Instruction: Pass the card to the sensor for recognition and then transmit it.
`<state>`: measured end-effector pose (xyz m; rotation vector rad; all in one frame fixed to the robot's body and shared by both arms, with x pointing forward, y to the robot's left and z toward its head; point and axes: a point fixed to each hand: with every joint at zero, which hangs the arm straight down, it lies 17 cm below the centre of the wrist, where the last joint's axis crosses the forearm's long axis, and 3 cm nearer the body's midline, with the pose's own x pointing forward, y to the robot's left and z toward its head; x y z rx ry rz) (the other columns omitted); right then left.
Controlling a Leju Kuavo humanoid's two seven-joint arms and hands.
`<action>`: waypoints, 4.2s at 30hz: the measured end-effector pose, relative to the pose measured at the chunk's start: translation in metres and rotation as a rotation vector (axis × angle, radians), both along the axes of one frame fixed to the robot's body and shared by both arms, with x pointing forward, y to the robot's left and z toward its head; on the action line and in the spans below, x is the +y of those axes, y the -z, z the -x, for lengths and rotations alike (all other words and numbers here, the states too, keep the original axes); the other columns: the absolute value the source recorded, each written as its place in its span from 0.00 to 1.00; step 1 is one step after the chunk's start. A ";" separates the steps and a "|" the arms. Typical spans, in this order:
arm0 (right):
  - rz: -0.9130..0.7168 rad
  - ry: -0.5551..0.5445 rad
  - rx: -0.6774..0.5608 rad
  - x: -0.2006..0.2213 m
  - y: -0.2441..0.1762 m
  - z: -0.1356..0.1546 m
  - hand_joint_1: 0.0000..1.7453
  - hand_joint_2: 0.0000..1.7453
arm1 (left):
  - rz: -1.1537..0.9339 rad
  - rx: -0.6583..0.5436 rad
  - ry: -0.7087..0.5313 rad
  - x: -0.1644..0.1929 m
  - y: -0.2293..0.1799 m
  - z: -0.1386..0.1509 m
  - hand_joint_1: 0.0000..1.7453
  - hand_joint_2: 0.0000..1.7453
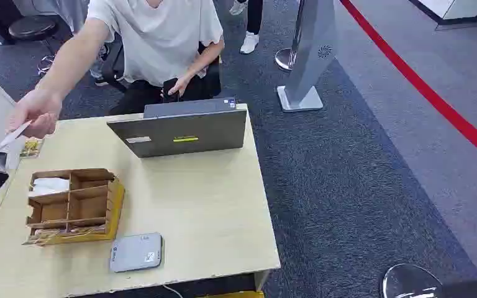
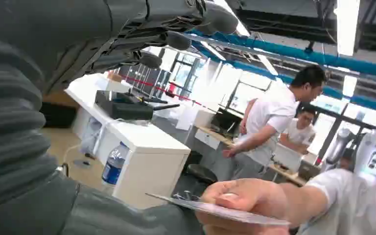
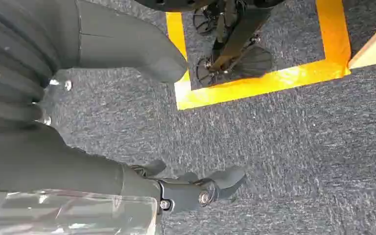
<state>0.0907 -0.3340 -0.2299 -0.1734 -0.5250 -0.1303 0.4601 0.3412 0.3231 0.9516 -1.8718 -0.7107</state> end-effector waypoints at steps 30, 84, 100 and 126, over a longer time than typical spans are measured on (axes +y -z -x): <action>0.001 0.036 0.038 -0.007 0.026 -0.014 0.00 1.00 | -0.759 0.425 -0.420 0.066 0.045 -0.056 1.00 1.00; -0.035 0.026 0.055 0.024 0.025 -0.004 0.00 1.00 | -0.480 0.512 -0.077 -0.069 0.263 0.160 1.00 1.00; -0.078 0.107 -0.005 0.014 0.005 -0.011 0.00 1.00 | -0.485 0.522 -0.050 -0.102 0.304 0.184 1.00 1.00; -0.045 -0.004 0.005 0.026 -0.009 -0.012 0.00 1.00 | -0.549 0.369 -0.093 -0.109 0.291 0.175 1.00 1.00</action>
